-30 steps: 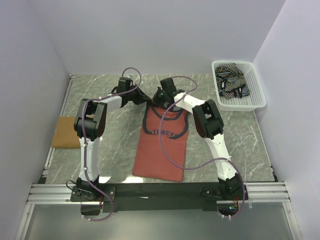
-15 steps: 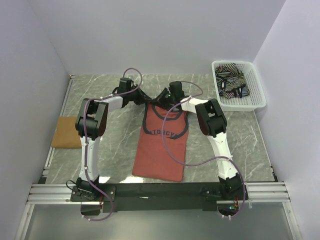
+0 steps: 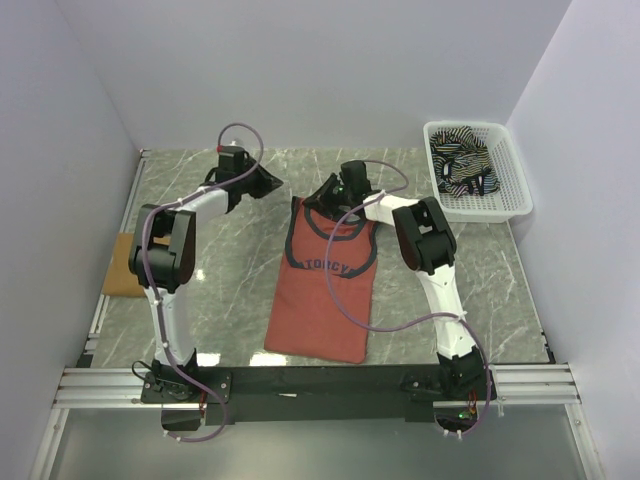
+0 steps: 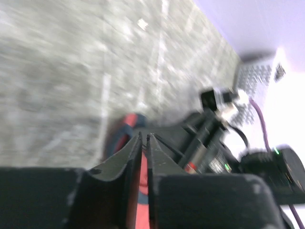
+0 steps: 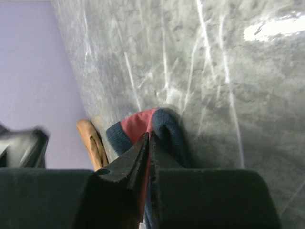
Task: Fold and stack the tank tops
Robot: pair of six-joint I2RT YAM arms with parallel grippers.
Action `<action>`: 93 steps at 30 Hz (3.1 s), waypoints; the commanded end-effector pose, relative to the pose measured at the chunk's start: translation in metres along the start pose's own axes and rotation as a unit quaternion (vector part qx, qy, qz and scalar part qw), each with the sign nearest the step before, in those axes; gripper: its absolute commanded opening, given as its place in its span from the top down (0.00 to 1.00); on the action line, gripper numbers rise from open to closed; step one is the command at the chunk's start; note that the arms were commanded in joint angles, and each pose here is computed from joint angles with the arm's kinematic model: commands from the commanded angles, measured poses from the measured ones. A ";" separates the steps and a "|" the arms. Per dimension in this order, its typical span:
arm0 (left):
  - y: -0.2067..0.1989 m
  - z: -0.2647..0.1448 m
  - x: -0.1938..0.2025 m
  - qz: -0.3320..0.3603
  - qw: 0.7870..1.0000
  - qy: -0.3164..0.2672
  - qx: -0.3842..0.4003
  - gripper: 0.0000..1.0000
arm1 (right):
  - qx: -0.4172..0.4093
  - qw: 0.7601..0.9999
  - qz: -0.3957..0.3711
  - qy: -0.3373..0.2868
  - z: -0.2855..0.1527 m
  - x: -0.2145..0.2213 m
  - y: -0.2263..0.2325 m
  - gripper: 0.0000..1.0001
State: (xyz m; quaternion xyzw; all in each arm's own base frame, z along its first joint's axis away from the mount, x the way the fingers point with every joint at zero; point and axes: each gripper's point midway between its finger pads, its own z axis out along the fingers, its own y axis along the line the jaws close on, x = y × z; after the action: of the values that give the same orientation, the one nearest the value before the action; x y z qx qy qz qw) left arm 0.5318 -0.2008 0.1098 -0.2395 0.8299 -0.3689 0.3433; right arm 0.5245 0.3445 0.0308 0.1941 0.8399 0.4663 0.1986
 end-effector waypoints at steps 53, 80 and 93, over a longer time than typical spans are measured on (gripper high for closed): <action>-0.015 0.030 0.043 0.070 0.997 0.031 0.005 0.94 | -0.089 0.995 -0.028 -0.042 -0.017 -0.085 0.083 0.68; 0.031 0.077 0.069 0.047 0.995 0.075 -0.040 0.96 | 0.092 0.980 -0.123 -0.128 -0.147 -0.068 0.050 0.69; 0.031 0.076 0.020 0.032 0.999 0.020 -0.028 0.91 | 0.254 0.941 -0.124 -0.188 -0.227 -0.060 -0.041 0.56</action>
State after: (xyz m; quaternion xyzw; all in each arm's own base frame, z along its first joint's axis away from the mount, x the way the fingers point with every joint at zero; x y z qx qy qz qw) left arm 0.5629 -0.2406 0.0325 -0.2183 0.8595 -0.3474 0.3048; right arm 0.4510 0.1659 0.1154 0.2053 0.8963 0.2155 0.3288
